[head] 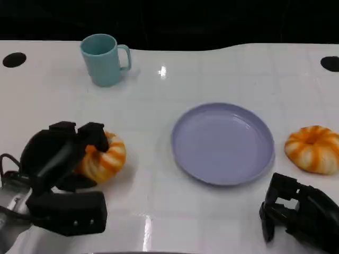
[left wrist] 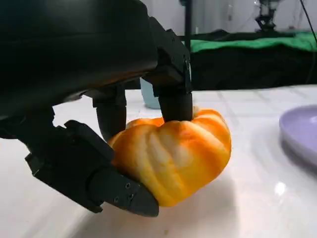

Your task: Grasp the bread from the table and place it into the plate.

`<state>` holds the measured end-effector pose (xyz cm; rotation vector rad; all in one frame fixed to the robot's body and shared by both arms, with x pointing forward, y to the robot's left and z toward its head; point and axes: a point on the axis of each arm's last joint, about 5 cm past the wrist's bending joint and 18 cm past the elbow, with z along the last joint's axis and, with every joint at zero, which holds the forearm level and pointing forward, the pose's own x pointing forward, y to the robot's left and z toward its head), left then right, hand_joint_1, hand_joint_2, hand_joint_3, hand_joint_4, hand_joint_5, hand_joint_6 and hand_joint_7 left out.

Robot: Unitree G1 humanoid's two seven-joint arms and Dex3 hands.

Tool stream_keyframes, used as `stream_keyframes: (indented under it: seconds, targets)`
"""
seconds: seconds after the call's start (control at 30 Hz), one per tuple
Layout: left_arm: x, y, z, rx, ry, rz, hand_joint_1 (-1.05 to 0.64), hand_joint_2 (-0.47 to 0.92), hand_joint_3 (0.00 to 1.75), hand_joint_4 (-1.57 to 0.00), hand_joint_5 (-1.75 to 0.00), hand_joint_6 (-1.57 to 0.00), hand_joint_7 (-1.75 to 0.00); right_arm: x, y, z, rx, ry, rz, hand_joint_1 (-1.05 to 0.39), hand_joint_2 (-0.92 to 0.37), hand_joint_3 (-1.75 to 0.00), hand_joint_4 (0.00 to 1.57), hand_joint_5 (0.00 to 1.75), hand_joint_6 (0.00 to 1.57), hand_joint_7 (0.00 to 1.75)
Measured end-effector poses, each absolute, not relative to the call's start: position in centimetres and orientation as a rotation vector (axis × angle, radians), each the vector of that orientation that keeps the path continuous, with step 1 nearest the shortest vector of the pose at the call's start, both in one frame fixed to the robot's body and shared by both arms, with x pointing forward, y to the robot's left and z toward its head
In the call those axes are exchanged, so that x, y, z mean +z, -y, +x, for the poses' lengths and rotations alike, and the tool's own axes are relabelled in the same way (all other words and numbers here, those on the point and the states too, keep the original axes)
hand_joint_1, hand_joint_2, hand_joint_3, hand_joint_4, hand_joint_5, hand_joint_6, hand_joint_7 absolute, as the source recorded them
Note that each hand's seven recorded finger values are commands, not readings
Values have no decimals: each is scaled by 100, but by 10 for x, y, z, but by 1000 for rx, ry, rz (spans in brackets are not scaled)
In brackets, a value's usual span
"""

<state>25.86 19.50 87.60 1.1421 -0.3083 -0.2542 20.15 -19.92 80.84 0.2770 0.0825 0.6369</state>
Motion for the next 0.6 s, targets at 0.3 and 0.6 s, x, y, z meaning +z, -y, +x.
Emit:
stream_keyframes:
  seconds: [0.3,0.6]
  targets:
    - [902,-175,278,-309,372,1089,-25,63,101,-75,-175,-58,-175,810,196,203,616,-88,309,-61,-92,-16,75,175,74,150]
    - [925,-150,297,-423,393,1071,-29,72,83,-77,-175,-58,-175,811,196,203,616,-87,312,-60,-92,-21,75,175,68,158]
